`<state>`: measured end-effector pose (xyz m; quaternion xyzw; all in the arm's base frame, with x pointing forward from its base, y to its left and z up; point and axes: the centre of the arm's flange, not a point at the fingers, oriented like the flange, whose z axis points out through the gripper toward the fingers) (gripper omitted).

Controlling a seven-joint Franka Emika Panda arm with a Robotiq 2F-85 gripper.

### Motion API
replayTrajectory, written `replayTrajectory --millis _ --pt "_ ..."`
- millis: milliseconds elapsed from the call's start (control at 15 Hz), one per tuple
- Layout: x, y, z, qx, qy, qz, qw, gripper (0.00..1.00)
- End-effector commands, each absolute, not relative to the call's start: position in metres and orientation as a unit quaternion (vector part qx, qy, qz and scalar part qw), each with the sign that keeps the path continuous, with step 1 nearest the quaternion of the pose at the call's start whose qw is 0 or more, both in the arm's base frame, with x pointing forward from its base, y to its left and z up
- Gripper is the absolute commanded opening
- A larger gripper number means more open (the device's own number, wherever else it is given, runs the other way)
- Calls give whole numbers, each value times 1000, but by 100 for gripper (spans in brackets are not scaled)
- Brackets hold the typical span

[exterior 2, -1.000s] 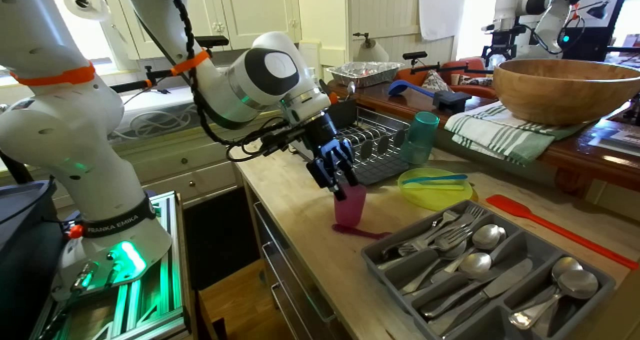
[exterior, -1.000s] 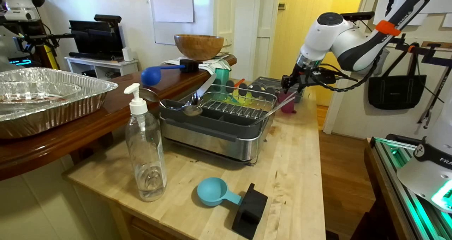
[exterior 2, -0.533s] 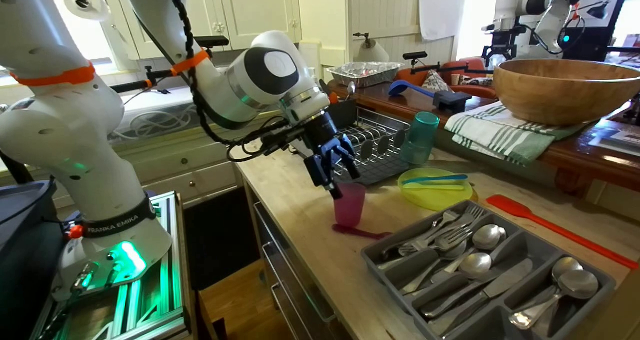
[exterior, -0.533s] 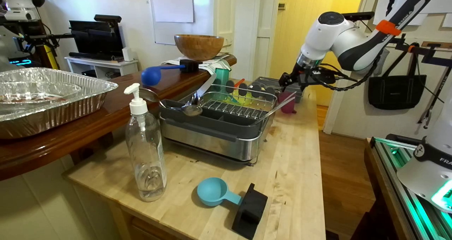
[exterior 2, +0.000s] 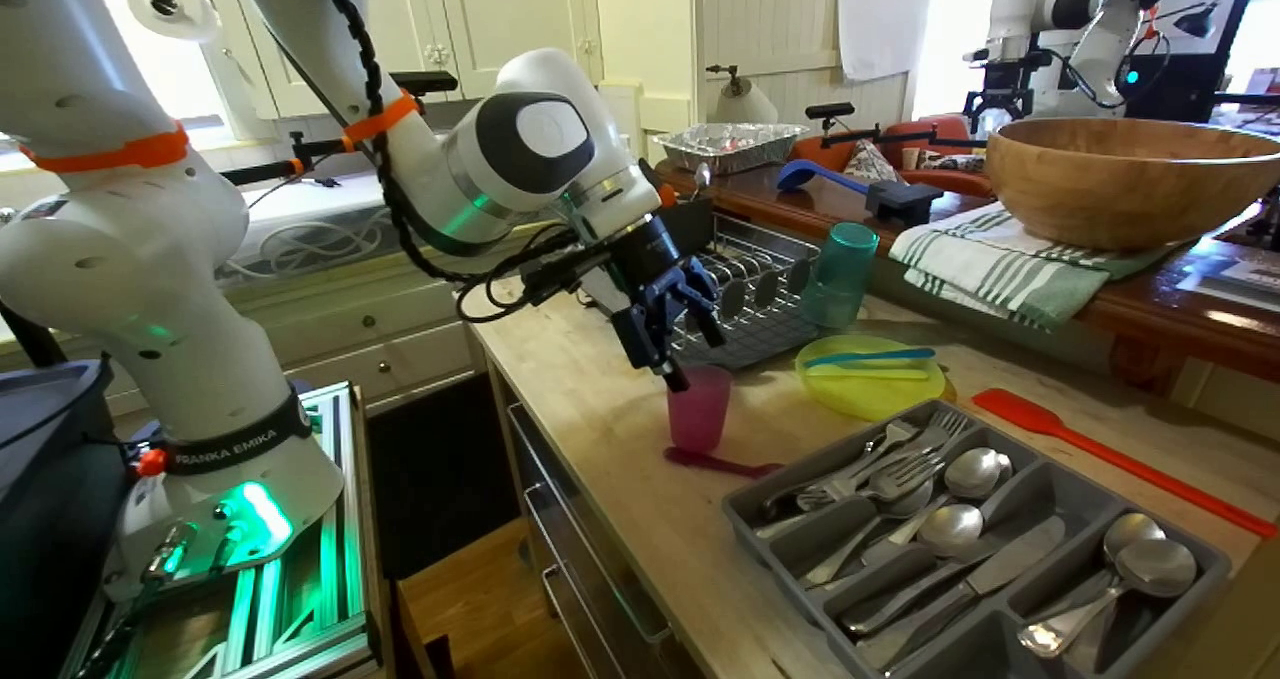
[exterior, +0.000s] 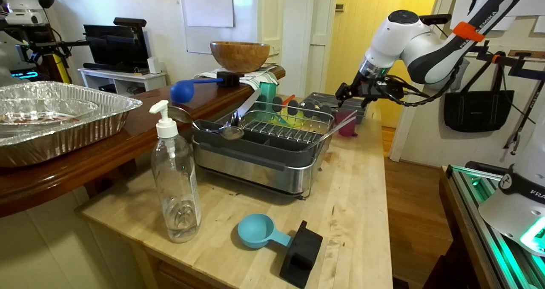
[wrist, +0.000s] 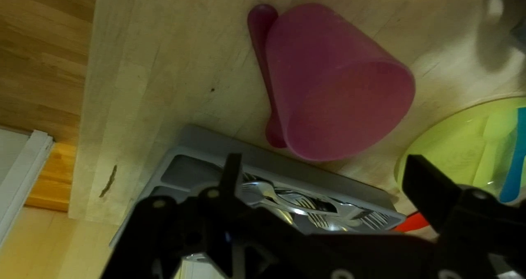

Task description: Remove the purple cup from the dying rack and put it on the table

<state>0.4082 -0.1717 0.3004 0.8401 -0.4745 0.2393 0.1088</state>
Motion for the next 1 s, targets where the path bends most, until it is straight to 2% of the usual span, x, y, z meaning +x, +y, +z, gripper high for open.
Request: replayTrajectory --millis 0,67,133,667,800,933 --pt "405 -174 284 846 -480 217 84 100" --pt "406 -173 281 846 -483 212 79 91" --pt "408 -173 277 847 -483 209 74 74" --pt "415 -164 260 854 -482 193 39 11" --pt "416 -160 259 856 -480 189 30 0" --pt "416 -157 259 859 -477 187 25 0"
